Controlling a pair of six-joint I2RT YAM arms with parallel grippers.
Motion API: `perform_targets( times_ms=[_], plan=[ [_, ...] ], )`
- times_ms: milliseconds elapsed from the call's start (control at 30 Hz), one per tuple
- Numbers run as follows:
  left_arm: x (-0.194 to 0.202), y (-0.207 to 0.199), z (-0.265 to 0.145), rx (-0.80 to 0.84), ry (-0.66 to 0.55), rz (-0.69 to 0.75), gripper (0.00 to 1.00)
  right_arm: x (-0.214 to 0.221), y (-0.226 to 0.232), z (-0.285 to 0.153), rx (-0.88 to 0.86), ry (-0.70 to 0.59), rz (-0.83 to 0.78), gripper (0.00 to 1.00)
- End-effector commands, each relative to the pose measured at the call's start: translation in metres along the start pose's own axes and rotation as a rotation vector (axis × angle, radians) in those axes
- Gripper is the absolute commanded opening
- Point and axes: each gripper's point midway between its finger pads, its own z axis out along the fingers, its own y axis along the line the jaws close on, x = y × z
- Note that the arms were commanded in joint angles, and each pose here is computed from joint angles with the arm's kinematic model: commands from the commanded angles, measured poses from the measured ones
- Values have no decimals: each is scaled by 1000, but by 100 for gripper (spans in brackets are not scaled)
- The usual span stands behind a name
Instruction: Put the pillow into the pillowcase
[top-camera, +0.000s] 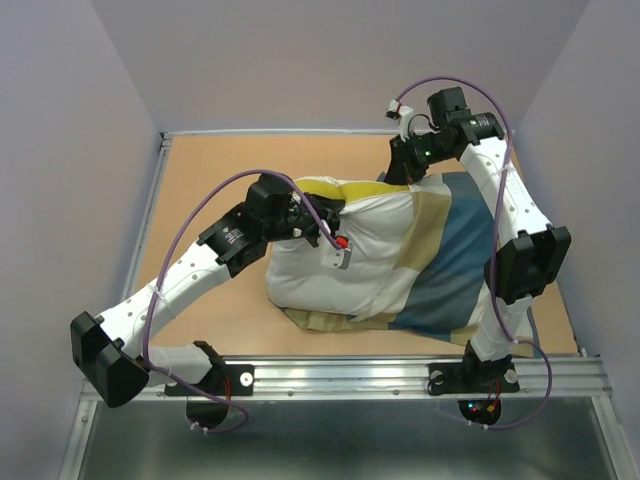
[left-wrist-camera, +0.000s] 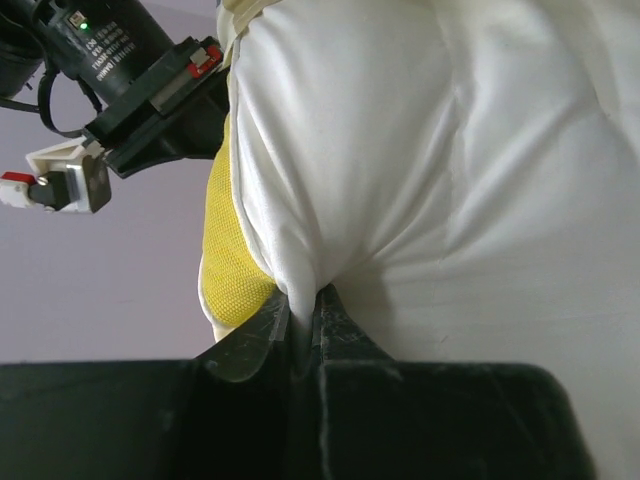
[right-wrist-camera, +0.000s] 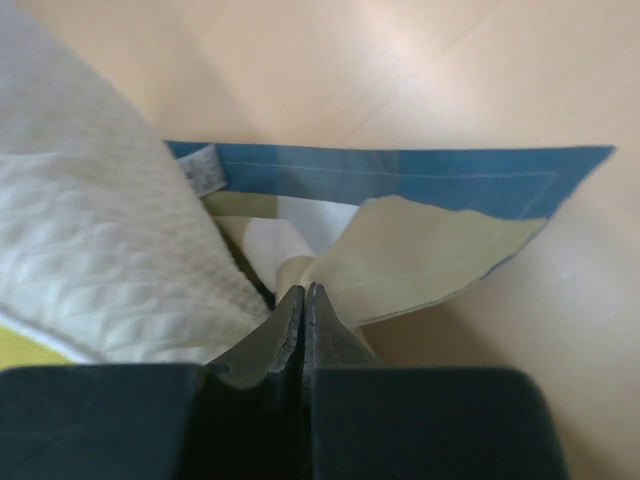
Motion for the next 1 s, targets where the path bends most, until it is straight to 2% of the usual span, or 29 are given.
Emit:
perform_targets(
  times_ms=[0, 67, 100, 133, 233, 300, 400, 567, 667, 833, 967],
  plan=[
    [-24, 57, -19, -193, -49, 125, 0, -14, 54, -22, -205, -34, -39, 0],
    [-23, 58, -16, -197, -49, 127, 0, -35, 63, -31, -206, -120, -66, 0],
    [-23, 61, -14, -205, -51, 131, 0, -43, 68, -33, -213, -148, -19, 0],
    [-24, 61, -12, -206, -57, 133, 0, -59, 73, -37, -214, -214, -58, 1],
    [-27, 66, 1, -231, -76, 149, 0, -83, 97, -34, -266, -277, -61, 1],
    [-30, 63, 13, -231, -98, 144, 0, -88, 119, -26, -313, -277, -77, 0],
    [-39, 78, 25, -302, -140, 97, 0, -89, 148, -8, -368, -262, -7, 1],
    [-59, 79, 45, -303, -213, 105, 0, -114, 192, 9, -419, -369, 6, 1],
    [-66, 71, 53, -287, -241, 95, 0, -138, 198, 9, -400, -442, 83, 0],
    [-65, 55, 55, -274, -248, 70, 0, -171, 213, -2, -423, -552, 122, 1],
    [-59, 42, 57, -269, -235, 32, 0, -177, 233, 0, -443, -581, 170, 0]
  ],
)
